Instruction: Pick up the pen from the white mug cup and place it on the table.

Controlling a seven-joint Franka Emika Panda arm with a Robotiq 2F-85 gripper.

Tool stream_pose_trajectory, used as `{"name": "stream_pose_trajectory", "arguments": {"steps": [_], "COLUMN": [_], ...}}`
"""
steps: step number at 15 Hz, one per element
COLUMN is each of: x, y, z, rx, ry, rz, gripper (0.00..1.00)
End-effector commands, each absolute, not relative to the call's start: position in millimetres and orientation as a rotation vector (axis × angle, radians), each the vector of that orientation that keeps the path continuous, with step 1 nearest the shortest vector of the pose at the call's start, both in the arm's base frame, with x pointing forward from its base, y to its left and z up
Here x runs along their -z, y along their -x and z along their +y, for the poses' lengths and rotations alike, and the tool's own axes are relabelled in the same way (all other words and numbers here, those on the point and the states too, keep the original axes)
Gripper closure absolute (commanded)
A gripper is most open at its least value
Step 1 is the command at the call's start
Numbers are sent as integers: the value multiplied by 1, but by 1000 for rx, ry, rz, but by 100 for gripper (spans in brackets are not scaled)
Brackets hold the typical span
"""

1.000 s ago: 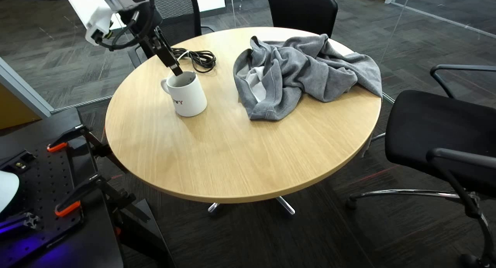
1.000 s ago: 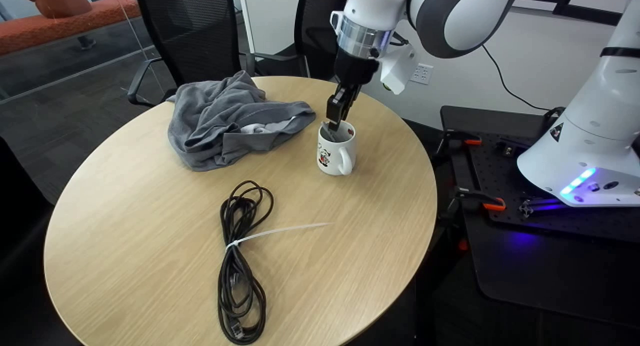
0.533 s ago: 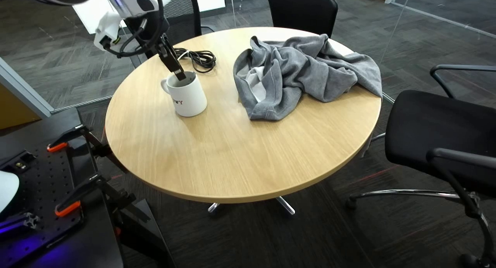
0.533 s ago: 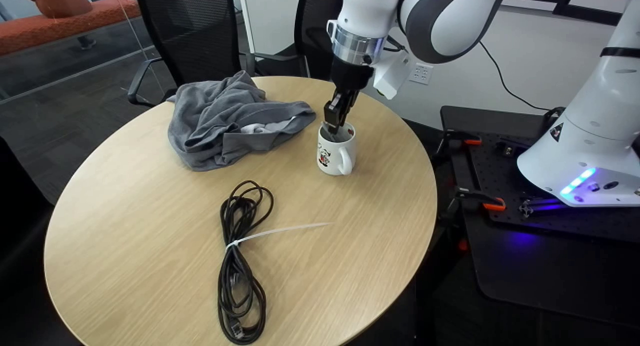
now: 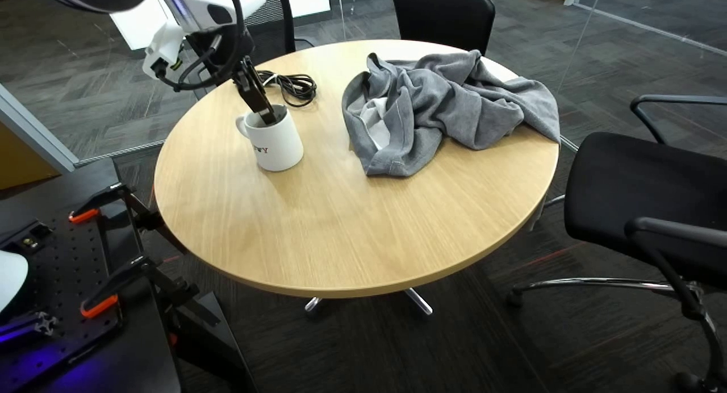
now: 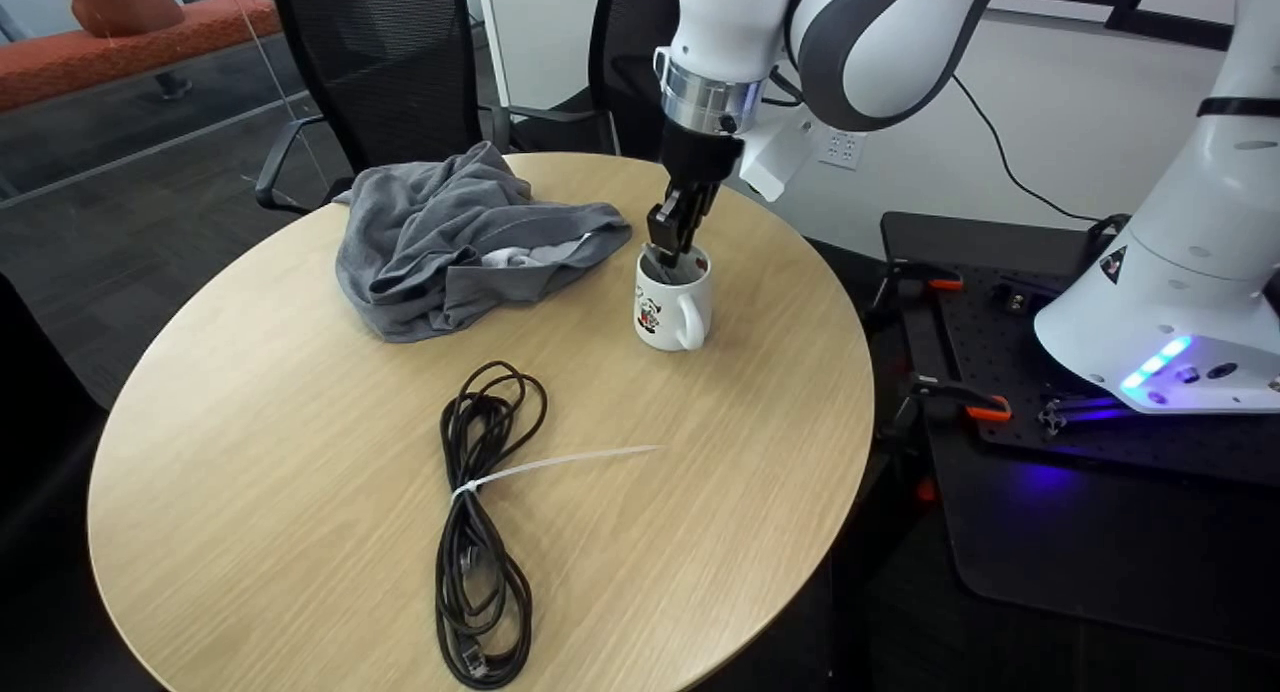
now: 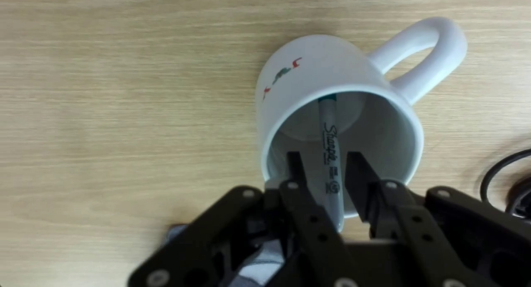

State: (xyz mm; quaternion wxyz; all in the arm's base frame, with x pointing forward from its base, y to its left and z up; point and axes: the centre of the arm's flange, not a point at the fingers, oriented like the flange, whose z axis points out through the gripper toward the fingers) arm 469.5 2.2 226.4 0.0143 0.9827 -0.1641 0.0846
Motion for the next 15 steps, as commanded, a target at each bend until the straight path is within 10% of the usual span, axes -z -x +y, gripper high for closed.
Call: {"name": "stream_pose_trajectory", "arguments": {"steps": [1, 15], "x": [-221, -205], "y": [-480, -496], "z": [3, -1], "rx": [-212, -199], "ry": [-3047, -3053], "rz": [-545, -569], "gripper": [67, 67]}}
